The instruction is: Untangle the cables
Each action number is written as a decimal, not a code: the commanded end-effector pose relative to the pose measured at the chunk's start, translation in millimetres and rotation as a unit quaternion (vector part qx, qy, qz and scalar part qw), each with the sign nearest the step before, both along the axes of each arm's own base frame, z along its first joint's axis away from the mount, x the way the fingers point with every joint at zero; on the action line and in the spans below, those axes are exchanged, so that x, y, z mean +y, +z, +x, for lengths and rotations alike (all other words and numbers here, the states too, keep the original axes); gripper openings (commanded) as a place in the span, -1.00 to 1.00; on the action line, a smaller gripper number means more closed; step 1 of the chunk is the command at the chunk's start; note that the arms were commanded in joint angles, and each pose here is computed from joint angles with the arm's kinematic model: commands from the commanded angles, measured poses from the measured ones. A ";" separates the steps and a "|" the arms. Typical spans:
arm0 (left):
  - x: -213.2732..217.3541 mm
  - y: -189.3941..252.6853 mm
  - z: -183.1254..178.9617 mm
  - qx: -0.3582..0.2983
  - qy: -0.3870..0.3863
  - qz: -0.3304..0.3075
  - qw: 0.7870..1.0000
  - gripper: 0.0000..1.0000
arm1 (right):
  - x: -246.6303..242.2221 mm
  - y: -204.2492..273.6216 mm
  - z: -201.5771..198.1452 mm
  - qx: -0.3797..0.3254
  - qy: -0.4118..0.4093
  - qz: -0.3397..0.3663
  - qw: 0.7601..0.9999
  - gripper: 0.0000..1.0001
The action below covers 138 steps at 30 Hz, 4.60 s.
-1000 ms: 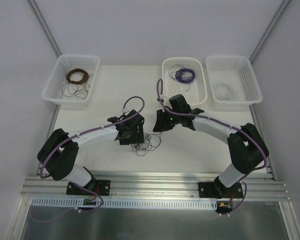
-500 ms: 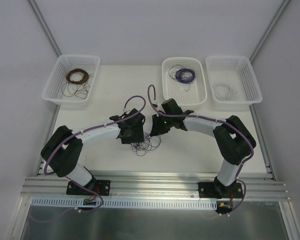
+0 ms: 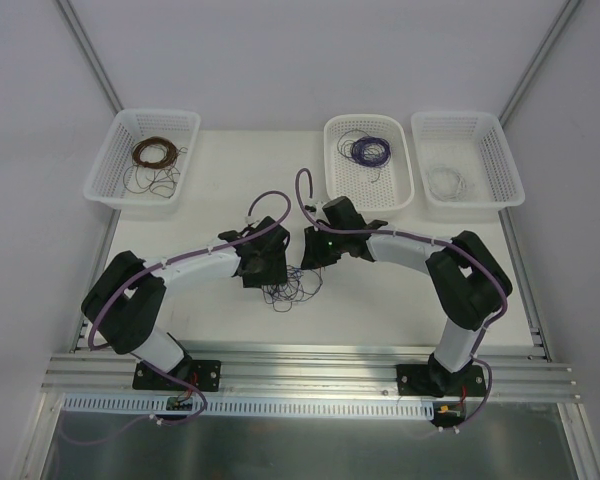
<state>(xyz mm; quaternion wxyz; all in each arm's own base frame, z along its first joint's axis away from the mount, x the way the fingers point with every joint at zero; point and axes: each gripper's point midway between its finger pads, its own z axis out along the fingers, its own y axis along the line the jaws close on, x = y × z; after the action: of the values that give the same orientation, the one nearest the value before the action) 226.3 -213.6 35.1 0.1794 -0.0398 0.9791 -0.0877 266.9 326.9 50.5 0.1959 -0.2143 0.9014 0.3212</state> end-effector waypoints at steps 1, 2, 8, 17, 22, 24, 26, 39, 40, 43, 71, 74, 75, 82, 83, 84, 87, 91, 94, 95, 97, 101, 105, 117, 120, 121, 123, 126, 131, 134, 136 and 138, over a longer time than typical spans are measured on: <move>3.9 -0.1 -1.1 0.000 -0.002 -0.003 1.000 0.18 | 17.3 23.7 10.6 -0.029 0.016 0.031 0.999 -0.56; 3.8 -0.1 -0.7 0.000 -0.002 -0.004 1.000 0.18 | 18.9 23.4 9.5 -0.027 0.019 0.033 0.999 -0.57; 1.7 1.1 1.5 -0.001 -0.001 -0.007 1.000 0.18 | 29.3 12.5 0.4 0.000 0.039 0.042 0.998 -0.58; 10.9 -5.2 7.2 0.005 0.017 -0.001 1.000 0.17 | 28.3 27.4 4.4 -0.031 0.034 0.047 0.998 -0.98; 23.5 -16.9 6.6 0.024 0.033 0.008 0.999 0.15 | 12.6 66.5 -0.4 -0.063 0.039 0.033 0.997 -0.99; 28.8 -21.5 7.6 0.032 0.042 0.010 0.999 0.13 | 8.1 96.6 -1.8 -0.090 0.037 0.043 0.994 -0.99; 31.6 -25.1 6.1 0.039 0.046 0.012 0.998 0.11 | -0.9 127.0 -7.2 -0.111 0.032 0.049 0.992 -0.99; 39.5 -31.6 2.3 0.053 0.054 0.014 0.997 0.10 | -112.7 287.9 -33.0 -0.296 -0.055 0.034 0.953 -0.99; 39.4 -31.6 2.1 0.053 0.053 0.014 0.997 0.09 | -128.3 307.2 -36.5 -0.316 -0.075 0.041 0.945 -0.99; 40.0 -31.2 2.8 0.053 0.055 0.013 0.997 0.09 | -157.8 337.8 -46.0 -0.353 -0.108 0.038 0.929 -0.99; 58.1 -32.4 7.1 0.054 0.078 0.016 0.995 0.10 | -317.6 505.7 -149.4 -0.584 -0.300 0.056 0.752 -0.99; 62.0 -31.7 8.5 0.054 0.084 0.015 0.995 0.10 | -333.7 502.3 -155.5 -0.589 -0.325 0.047 0.738 -0.99; 63.9 -32.1 8.5 0.054 0.085 0.016 0.995 0.10 | -335.0 500.7 -155.4 -0.589 -0.327 0.046 0.738 -0.99; 68.9 -24.1 19.9 0.040 0.092 0.009 0.995 0.11 | -316.1 459.7 -123.3 -0.544 -0.317 0.007 0.776 -0.99; 70.1 -23.3 20.9 0.039 0.095 0.008 0.995 0.11 | -314.3 456.2 -119.4 -0.541 -0.317 0.000 0.779 -0.99; 68.8 -20.8 21.3 0.037 0.093 0.003 0.995 0.11 | -309.7 448.1 -111.1 -0.534 -0.315 -0.012 0.784 -0.99; 65.6 -12.7 23.6 0.029 0.091 -0.010 0.995 0.23 | -298.1 429.9 -92.3 -0.520 -0.307 -0.036 0.796 -0.99; 56.8 9.1 28.4 0.003 0.077 -0.040 0.996 0.46 | -284.5 405.0 -67.6 -0.500 -0.300 -0.071 0.809 -0.99; 53.9 35.1 32.2 -0.035 0.062 -0.063 0.996 0.64 | -274.8 395.2 -53.5 -0.492 -0.296 -0.081 0.815 -0.99; 52.5 50.6 34.2 -0.058 0.053 -0.074 0.994 0.68 | -268.9 389.8 -45.5 -0.485 -0.291 -0.088 0.820 -0.99; 49.8 67.1 32.0 -0.075 0.039 -0.090 0.992 0.81 | -262.0 385.7 -37.6 -0.478 -0.285 -0.088 0.826 -0.99; 51.0 115.7 30.5 -0.157 -0.008 -0.115 0.981 0.98 | -246.8 386.9 -12.4 -0.466 -0.279 -0.079 0.836 -0.99; 66.3 143.4 24.9 -0.233 -0.047 -0.094 0.967 0.98 | -242.8 395.8 14.0 -0.454 -0.285 -0.070 0.841 -0.99; 138.5 159.9 4.5 -0.376 0.006 0.005 0.927 0.98 | -291.0 462.0 96.3 -0.507 -0.379 -0.061 0.772 -0.99; 144.5 160.7 5.3 -0.381 0.017 0.016 0.924 0.98 | -312.4 478.3 114.0 -0.522 -0.407 -0.065 0.747 -0.99; 145.8 160.6 6.0 -0.381 0.019 0.021 0.924 0.98 | -317.2 484.2 117.4 -0.527 -0.411 -0.064 0.741 -0.99; 149.6 160.7 8.0 -0.381 0.026 0.032 0.924 0.98 | -330.5 498.6 129.0 -0.542 -0.422 -0.063 0.724 -0.99; 149.6 156.7 9.8 -0.374 0.024 0.038 0.926 0.98 | -347.6 506.8 150.3 -0.549 -0.437 -0.067 0.709 -0.99; 148.0 151.2 12.3 -0.362 0.020 0.043 0.931 0.98 | -371.9 494.9 194.2 -0.543 -0.454 -0.066 0.703 -0.99; 147.1 146.9 13.7 -0.356 0.017 0.048 0.933 0.98 | -385.2 469.6 229.2 -0.520 -0.461 -0.066 0.716 -0.99; 147.5 143.2 15.6 -0.349 0.016 0.054 0.935 0.98 | -393.5 439.9 253.8 -0.497 -0.467 -0.075 0.728 -0.98; 146.9 140.3 16.8 -0.343 0.014 0.059 0.937 0.98 | -402.2 415.0 268.2 -0.475 -0.473 -0.078 0.738 -0.95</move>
<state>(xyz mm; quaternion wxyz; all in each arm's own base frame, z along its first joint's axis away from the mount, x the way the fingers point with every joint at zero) 236.1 -72.3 172.6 0.4997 -0.0090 0.8644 -0.0551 518.4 -69.8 469.4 0.6991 0.0906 0.7076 -0.0487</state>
